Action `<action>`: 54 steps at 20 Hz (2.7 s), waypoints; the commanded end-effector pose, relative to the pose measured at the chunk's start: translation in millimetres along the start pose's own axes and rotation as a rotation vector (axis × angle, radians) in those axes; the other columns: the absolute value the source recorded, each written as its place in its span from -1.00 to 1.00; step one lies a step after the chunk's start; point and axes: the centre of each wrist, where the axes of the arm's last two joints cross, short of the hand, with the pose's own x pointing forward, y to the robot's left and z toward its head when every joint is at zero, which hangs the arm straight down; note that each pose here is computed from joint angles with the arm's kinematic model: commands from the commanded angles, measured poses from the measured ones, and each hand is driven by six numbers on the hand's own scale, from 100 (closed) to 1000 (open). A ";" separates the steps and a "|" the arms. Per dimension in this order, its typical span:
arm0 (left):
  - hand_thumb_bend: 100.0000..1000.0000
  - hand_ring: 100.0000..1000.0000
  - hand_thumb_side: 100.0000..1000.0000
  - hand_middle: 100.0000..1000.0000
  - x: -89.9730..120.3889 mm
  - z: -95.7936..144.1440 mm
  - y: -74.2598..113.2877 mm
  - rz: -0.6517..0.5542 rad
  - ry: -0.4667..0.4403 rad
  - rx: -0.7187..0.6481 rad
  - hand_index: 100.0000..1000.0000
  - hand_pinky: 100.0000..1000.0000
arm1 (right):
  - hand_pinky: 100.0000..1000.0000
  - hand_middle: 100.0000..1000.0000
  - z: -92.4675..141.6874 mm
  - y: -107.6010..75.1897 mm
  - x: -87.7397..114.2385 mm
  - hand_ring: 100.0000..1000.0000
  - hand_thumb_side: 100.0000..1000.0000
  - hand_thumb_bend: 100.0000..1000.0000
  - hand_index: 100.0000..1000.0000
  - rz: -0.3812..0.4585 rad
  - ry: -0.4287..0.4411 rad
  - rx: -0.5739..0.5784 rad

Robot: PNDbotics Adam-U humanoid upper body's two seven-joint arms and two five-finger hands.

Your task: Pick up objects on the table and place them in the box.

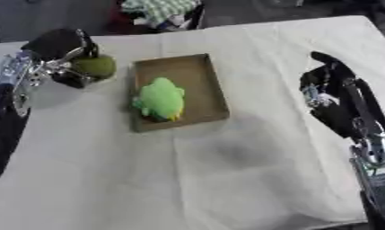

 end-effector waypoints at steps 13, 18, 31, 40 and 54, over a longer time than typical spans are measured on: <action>-0.71 -0.18 -1.00 -0.19 54.9 -46.7 8.6 0.001 -0.206 0.057 0.26 -0.05 | -0.08 0.06 -7.6 2.9 9.5 0.06 0.06 -1.00 0.80 -0.017 -0.052 0.027; -0.59 0.03 -0.71 0.10 68.0 -46.9 -18.1 0.006 -0.240 -0.031 0.56 0.13 | -0.08 0.06 -8.4 3.9 10.4 0.06 0.06 -1.00 0.80 -0.020 -0.056 0.031; 0.23 0.47 0.35 0.60 56.3 -39.7 16.3 0.105 -0.238 0.176 0.85 0.36 | -0.08 0.06 -7.4 2.0 9.2 0.06 0.06 -1.00 0.79 -0.015 -0.050 0.026; -0.32 0.24 0.05 0.36 43.5 29.0 95.7 0.378 -0.257 0.496 0.70 0.26 | -0.08 0.06 -7.3 -3.7 8.0 0.06 0.06 -1.00 0.79 0.003 -0.044 0.004; -0.87 0.12 0.30 0.22 50.5 146.2 59.2 0.824 -0.025 0.677 0.64 0.18 | -0.08 0.06 -7.1 -11.5 8.4 0.06 0.04 -1.00 0.78 0.018 -0.043 -0.037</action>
